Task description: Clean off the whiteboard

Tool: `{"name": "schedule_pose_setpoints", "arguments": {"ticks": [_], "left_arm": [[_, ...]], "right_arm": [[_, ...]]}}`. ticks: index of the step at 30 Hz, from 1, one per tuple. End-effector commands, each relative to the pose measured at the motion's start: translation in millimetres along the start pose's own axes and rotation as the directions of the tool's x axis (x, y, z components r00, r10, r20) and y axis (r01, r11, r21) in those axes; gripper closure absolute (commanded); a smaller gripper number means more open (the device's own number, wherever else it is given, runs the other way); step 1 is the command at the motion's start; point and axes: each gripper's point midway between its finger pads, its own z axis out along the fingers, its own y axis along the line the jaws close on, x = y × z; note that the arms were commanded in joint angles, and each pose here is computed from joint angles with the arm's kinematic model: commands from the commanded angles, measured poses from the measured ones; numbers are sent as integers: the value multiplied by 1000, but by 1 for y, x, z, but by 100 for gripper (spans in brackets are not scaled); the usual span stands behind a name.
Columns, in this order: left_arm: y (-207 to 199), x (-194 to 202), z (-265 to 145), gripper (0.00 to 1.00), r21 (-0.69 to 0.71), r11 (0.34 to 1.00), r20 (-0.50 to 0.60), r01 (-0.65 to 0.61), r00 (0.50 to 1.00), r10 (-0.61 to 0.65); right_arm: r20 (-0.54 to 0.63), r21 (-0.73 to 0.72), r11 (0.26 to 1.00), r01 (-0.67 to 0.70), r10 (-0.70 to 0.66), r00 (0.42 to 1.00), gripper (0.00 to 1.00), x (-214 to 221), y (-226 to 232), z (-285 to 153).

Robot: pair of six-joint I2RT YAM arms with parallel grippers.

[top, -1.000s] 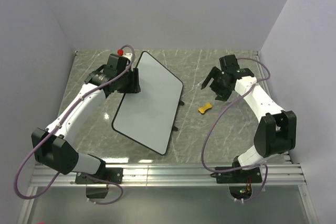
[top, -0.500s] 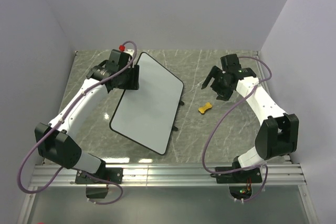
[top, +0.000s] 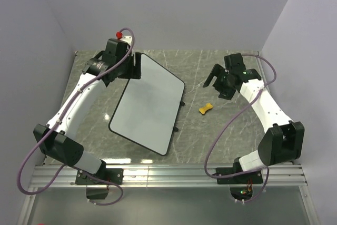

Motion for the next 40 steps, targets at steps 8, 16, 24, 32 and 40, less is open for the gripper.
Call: {"name": "schedule_pose_setpoints", "arguments": {"ticks": [8, 16, 24, 32, 40], "left_arm": [[30, -65, -60, 22, -103, 974, 280, 200, 946, -165], [35, -95, -150, 1, 125, 926, 610, 355, 709, -354], [36, -94, -143, 1, 113, 921, 583, 374, 726, -366], [39, -107, -156, 1, 101, 918, 611, 385, 704, -362], [44, -117, -165, 1, 52, 934, 626, 355, 717, -307]], "right_arm": [[297, -309, 942, 133, -37, 954, 4, -43, 61, -116], [601, -465, 856, 226, 118, 790, 0, -55, 62, -216], [607, -425, 868, 258, 61, 792, 0, -27, 36, -215], [590, -459, 848, 264, 70, 804, 0, -12, 35, -218], [583, -475, 823, 312, 28, 812, 0, 1, 42, -220]]}}
